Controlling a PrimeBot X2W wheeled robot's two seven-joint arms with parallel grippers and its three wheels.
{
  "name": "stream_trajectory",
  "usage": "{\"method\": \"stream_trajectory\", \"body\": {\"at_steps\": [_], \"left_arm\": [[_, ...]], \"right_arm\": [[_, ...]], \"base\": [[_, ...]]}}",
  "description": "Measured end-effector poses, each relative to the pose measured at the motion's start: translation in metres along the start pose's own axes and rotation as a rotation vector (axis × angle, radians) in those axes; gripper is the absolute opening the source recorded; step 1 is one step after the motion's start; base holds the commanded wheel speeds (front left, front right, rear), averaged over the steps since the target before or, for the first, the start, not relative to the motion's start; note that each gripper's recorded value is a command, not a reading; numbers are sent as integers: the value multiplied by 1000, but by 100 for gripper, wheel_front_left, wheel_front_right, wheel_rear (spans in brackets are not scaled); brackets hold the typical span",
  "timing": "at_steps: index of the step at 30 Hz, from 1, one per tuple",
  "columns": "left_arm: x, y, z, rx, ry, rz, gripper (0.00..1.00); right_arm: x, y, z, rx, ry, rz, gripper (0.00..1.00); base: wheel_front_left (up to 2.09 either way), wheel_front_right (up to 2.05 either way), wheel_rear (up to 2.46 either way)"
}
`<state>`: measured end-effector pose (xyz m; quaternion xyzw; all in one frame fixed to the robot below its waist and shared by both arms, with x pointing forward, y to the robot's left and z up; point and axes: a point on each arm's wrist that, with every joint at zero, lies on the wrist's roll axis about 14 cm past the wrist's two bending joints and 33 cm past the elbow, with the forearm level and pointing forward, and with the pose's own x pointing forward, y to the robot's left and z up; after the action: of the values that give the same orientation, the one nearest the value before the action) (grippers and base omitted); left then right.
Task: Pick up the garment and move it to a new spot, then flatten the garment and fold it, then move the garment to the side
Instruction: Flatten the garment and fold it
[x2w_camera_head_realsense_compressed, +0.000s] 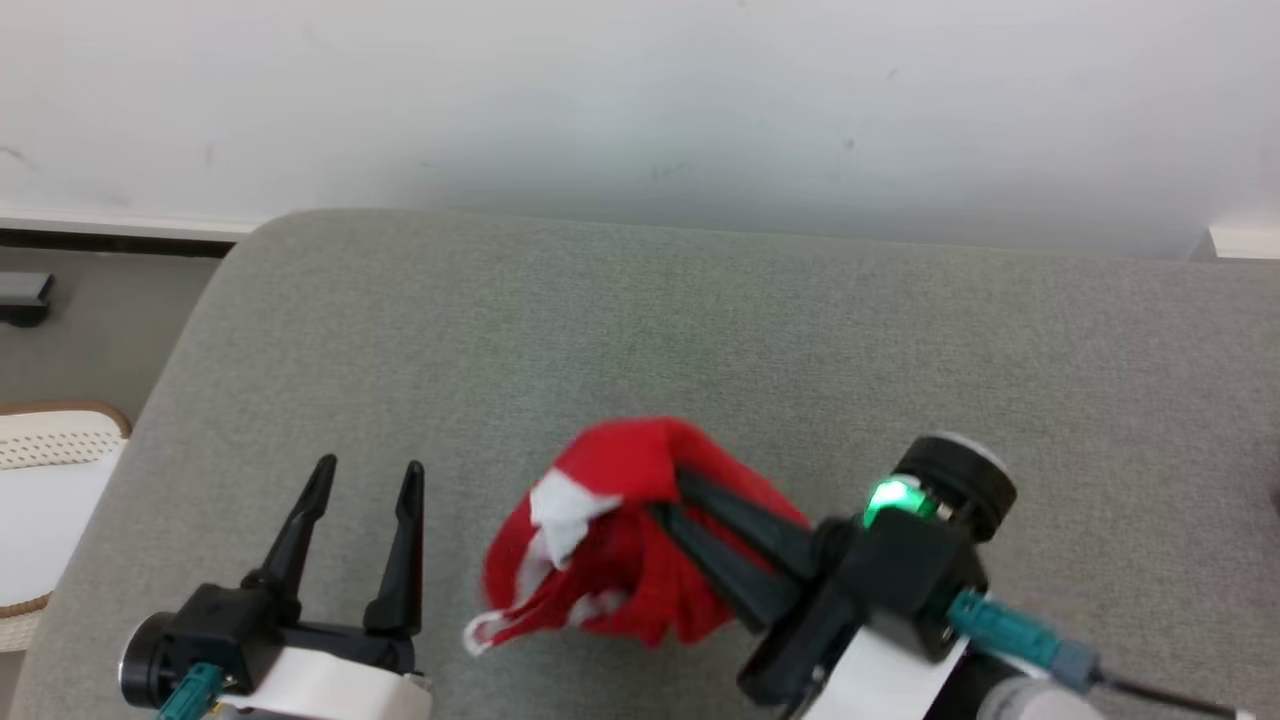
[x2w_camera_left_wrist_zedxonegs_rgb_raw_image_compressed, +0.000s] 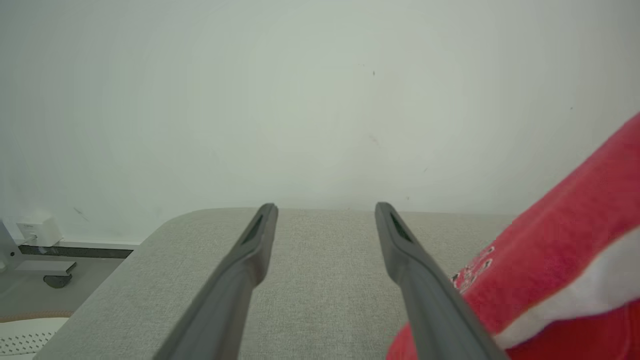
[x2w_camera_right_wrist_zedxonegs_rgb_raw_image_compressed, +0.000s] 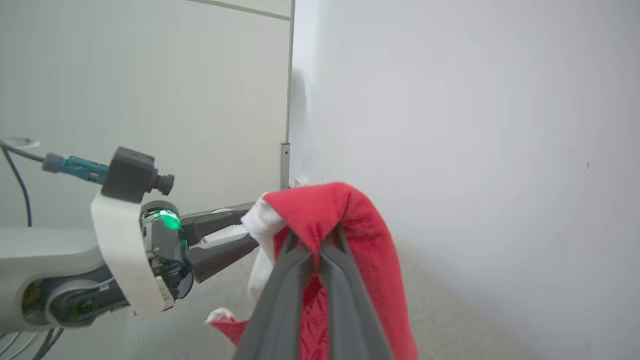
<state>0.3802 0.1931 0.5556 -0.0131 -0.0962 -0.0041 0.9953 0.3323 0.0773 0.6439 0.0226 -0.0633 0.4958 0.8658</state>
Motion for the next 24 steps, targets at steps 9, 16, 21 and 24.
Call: {"method": "stream_trajectory", "body": {"at_steps": [9,16,21,24], "left_arm": [[-2,0,-5,-14,15,8,100],[9,-8,-18,-26,43,-24,100],[17,-14,-28,-33,63,-46,100],[20,-16,-30,-36,65,-52,100]], "right_arm": [[-42,-88,-61,291,58,-368,0],[-132,-145,-149,515,152,-731,0],[-165,-160,-188,609,165,-870,16],[-171,-164,-196,606,154,-905,100]], "base": [[0,0,0],[0,0,0],[0,0,0],[0,0,0]]}}
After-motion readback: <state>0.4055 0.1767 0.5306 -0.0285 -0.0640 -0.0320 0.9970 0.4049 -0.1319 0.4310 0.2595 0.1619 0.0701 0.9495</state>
